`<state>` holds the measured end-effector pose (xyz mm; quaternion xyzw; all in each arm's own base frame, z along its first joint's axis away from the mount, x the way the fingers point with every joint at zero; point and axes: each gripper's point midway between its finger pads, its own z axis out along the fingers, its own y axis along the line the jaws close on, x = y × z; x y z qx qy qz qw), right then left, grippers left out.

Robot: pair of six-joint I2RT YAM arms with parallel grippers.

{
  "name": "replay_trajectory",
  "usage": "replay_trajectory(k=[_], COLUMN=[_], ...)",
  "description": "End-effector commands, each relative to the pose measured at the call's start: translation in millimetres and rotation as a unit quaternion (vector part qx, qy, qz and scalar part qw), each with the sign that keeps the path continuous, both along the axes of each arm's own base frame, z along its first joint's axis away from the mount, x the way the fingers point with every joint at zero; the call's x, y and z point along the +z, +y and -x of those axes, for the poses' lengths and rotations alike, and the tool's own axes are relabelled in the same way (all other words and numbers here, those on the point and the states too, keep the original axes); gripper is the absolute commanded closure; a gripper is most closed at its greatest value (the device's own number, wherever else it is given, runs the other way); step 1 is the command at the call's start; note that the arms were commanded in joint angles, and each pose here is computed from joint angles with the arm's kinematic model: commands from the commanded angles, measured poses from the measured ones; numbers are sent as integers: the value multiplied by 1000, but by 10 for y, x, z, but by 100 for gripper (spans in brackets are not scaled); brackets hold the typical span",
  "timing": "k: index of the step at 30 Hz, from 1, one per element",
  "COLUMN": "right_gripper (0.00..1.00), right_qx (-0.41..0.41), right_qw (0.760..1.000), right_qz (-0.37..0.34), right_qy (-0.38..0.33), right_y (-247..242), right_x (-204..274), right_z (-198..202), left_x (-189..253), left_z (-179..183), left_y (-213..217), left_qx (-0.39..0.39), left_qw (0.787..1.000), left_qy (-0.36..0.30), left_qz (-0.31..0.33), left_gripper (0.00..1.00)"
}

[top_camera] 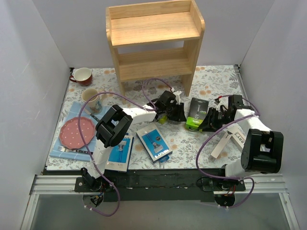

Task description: Place and organize the shaving razors onto the shelf

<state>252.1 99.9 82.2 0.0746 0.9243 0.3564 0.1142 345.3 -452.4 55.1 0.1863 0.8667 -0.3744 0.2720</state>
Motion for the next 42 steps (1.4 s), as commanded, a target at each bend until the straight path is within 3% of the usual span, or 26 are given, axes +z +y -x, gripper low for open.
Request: replay_trajectory(k=[1, 6, 12, 14, 17, 20, 28, 32, 35, 39, 42], right_gripper=[55, 55, 57, 58, 58, 59, 64, 63, 62, 61, 59], right_qx=[11, 0, -55, -57, -39, -23, 40, 86, 69, 24, 38], right_qw=[998, 988, 969, 968, 977, 986, 994, 988, 985, 992, 999], right_qz=[24, 110, 201, 208, 177, 131, 71, 77, 120, 111, 30], right_qy=[-62, -110, -130, -126, -111, -96, -77, -99, -103, -52, -18], right_y=[-151, -552, -1026, -1066, -968, -807, -87, 299, 151, -184, -93], right_x=[208, 360, 283, 182, -63, -226, -356, -353, -339, -186, -119], right_z=[-246, -576, -1101, -1160, -1209, -1227, -1264, -1355, -1501, -1211, -716], left_x=[323, 339, 261, 299, 360, 374, 322, 366, 423, 560, 655], left_z=[492, 804, 766, 715, 735, 773, 850, 850, 777, 728, 738], left_y=[-341, -439, -241, -172, -95, -11, 318, 401, 453, 492, 432], left_qx=[-89, -115, -75, -59, -57, -64, -45, -50, -44, -52, -82], left_qw=[995, 992, 997, 998, 997, 996, 996, 995, 995, 996, 995], left_qy=[-14, -24, -30, -35, -39, -52, -46, -58, -66, -64, -57], left_qz=[47, 33, -12, -17, -20, -27, -55, -62, -63, -39, 2], left_gripper=[68, 67, 66, 52, 29, 22, 26, 24, 23, 23, 21])
